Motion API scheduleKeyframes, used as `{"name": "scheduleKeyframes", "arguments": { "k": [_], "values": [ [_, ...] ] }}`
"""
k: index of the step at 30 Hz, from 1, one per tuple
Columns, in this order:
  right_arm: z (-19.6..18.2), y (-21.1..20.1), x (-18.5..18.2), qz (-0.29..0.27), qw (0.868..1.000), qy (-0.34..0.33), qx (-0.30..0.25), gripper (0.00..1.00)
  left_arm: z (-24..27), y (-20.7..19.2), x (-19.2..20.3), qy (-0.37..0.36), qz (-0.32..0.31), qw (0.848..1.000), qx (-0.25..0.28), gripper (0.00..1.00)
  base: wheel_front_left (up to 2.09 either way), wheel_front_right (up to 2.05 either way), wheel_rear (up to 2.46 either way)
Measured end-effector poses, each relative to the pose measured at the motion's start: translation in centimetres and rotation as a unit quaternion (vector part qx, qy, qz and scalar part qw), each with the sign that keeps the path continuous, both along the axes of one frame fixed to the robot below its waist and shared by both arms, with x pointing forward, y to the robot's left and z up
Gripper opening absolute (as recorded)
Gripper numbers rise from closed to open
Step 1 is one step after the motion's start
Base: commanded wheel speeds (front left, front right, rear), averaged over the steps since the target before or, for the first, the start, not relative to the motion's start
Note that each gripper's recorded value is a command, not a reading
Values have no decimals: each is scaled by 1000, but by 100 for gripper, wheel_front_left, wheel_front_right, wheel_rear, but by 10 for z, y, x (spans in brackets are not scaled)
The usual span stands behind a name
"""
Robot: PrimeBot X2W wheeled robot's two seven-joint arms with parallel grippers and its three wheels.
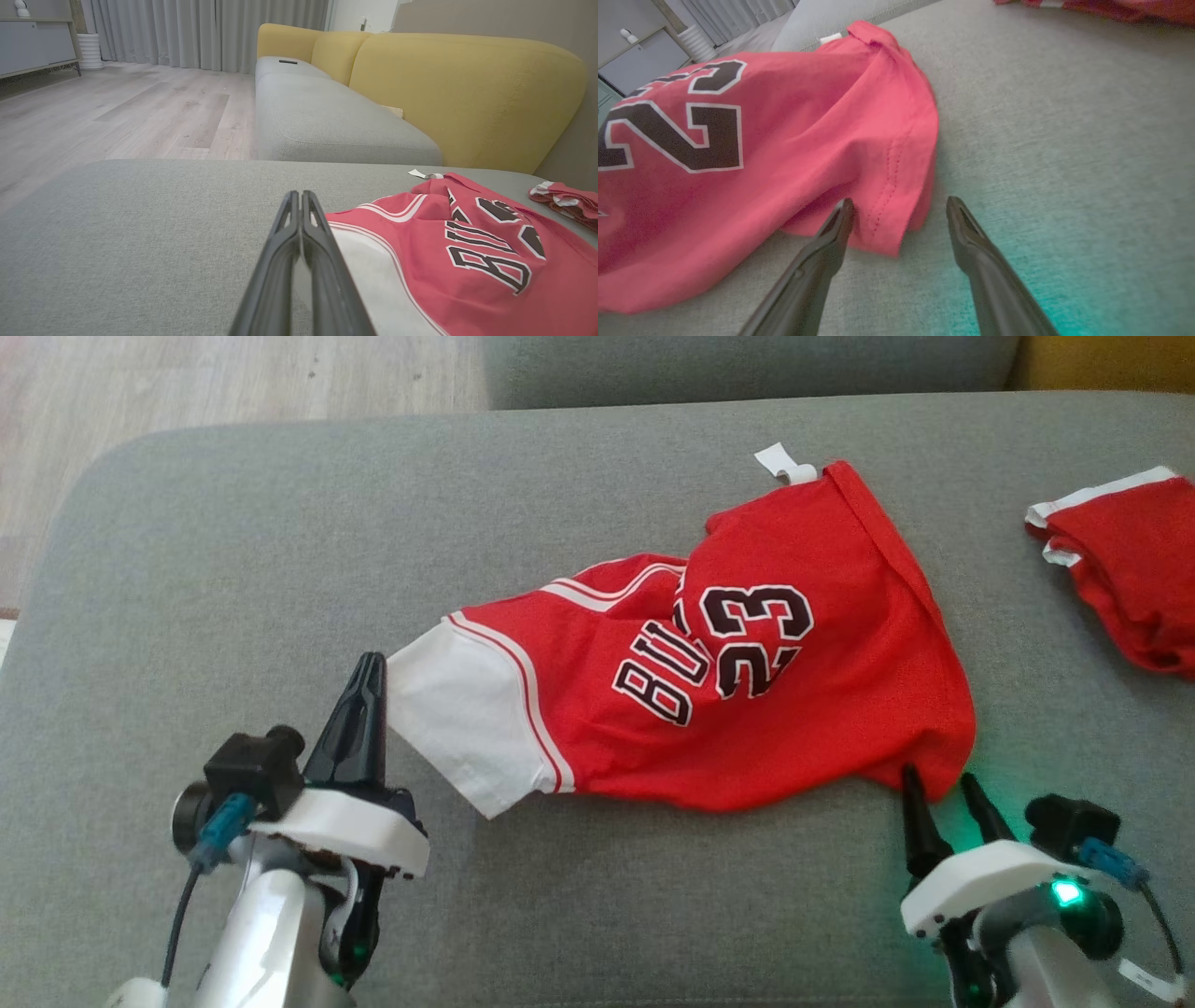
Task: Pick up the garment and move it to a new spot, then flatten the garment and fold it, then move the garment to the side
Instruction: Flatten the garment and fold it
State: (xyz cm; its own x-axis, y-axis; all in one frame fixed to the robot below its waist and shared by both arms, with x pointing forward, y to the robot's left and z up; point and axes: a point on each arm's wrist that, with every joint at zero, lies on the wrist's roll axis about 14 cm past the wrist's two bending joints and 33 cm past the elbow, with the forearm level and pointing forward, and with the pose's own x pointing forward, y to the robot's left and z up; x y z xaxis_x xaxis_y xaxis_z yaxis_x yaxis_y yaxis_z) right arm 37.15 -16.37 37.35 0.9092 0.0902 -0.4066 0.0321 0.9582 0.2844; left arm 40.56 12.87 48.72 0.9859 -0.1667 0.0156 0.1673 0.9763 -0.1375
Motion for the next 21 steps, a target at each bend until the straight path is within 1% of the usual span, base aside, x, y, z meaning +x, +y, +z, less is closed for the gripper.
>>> {"name": "scheduleKeyframes", "arguments": {
  "k": [8,9,10,11,14,16,17,19,21],
  "values": [
    [-12,17,7,18,999,31,21,100,2,0,0,-4,1,1000,-1,0,0,0,0],
    [-12,20,8,20,999,32,25,80,2,0,0,-4,1,1000,-1,0,0,0,0],
    [-11,23,9,21,999,34,34,18,2,0,0,-4,1,1000,-1,0,0,0,0],
    [-10,25,10,22,998,32,39,0,2,0,1,-4,1,1000,-1,0,0,0,0],
    [-8,29,9,28,998,26,40,0,4,5,3,-6,10,1000,-6,0,0,0,0],
    [4,30,13,28,999,1,43,0,7,13,5,-8,28,999,-31,0,0,0,0],
    [11,30,16,28,999,-11,43,0,8,17,6,-8,35,998,-48,0,0,0,0],
    [28,33,23,35,998,-41,41,0,12,27,9,-7,58,993,-107,0,0,0,0],
    [51,36,32,44,995,-79,37,0,17,32,12,-13,67,989,-133,0,0,0,0]
  ]
}}
